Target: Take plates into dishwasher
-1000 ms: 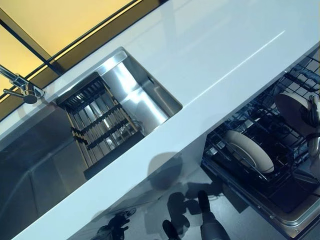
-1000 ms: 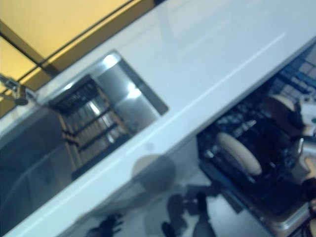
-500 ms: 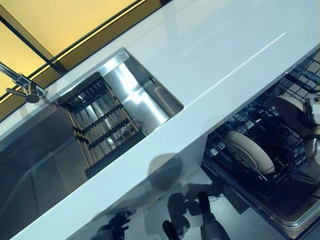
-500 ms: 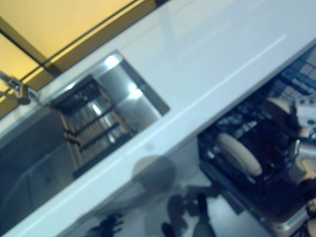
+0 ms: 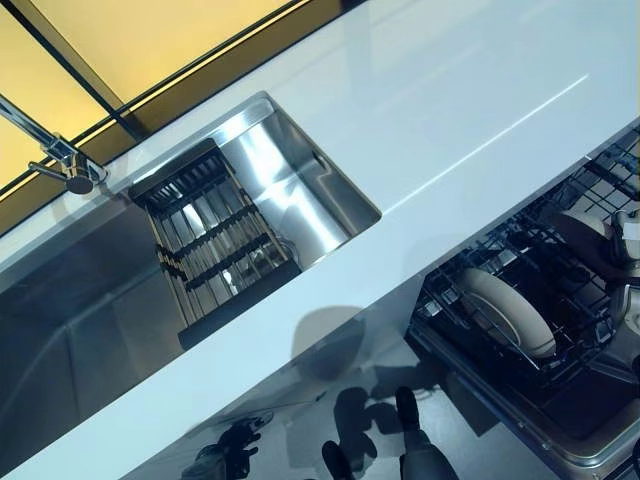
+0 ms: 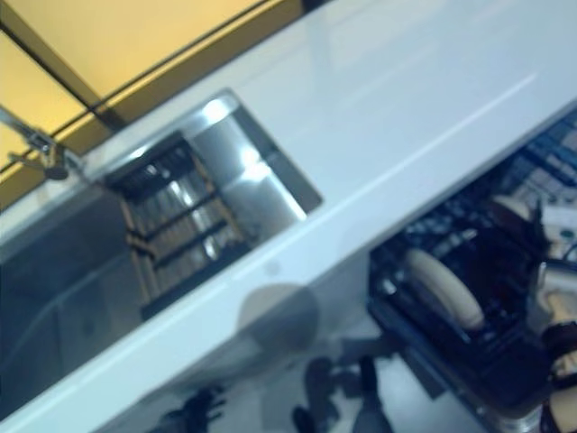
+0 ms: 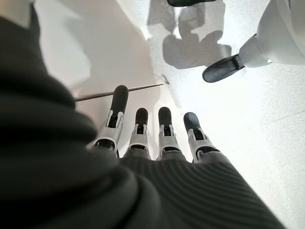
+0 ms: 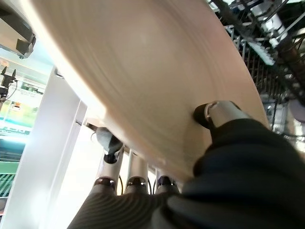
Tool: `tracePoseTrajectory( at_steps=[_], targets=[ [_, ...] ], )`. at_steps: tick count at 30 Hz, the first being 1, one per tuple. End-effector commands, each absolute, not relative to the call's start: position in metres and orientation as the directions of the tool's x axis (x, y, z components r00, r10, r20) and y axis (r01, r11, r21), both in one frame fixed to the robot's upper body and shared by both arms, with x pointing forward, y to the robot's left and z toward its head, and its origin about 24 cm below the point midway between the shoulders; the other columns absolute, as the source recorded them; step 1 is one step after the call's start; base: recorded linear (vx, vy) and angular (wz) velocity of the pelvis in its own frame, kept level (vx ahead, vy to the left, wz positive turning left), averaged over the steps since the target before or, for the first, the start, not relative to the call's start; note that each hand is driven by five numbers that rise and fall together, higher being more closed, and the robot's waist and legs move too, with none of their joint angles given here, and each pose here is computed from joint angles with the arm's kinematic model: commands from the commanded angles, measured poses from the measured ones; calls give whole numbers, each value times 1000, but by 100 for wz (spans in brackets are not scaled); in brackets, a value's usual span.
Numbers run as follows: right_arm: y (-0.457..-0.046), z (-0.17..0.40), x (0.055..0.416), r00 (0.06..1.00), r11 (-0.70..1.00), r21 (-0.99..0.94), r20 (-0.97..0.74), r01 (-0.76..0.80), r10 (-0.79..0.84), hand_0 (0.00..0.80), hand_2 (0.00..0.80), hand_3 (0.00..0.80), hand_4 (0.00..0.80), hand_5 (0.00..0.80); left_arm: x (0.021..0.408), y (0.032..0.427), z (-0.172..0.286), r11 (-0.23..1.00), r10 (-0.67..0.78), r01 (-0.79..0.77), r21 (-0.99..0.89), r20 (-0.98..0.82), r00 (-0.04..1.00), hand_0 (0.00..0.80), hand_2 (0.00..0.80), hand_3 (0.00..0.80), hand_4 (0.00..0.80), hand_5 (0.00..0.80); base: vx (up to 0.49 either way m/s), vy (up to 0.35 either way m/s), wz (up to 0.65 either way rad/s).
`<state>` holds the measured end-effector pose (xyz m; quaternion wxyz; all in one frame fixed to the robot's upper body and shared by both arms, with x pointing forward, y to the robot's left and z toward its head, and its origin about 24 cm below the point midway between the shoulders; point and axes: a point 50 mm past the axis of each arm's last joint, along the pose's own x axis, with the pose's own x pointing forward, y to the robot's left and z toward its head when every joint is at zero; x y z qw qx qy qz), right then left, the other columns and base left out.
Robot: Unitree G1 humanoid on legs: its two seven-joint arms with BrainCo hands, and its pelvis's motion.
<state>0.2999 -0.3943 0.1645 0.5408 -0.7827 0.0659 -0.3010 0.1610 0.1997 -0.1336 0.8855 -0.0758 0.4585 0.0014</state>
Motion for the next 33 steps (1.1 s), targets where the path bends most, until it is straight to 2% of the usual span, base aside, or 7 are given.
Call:
tracePoseTrajectory(
  at_steps=[1,2,19,33],
  targets=[
    [-386,131,304,845,-313,-940,272,133,-460,533,533,533,533,533,177,221,-125,996,-8,-68,-63,-793,609,0,0,0,0,0,0,0,0],
    [-385,131,304,843,-303,-942,275,142,-462,0,0,0,0,0,177,221,-124,996,-9,-66,-63,-793,609,0,0,0,0,0,0,0,0],
    [-372,134,294,827,-208,-958,278,199,-489,0,0,0,0,0,168,227,-128,994,26,-103,-44,-805,593,0,0,0,0,0,10,16,0],
    [-404,171,245,740,-248,-938,344,242,-578,0,0,0,0,0,130,251,-139,980,141,-193,45,-845,516,0,0,0,0,0,43,19,-6]
  ],
)
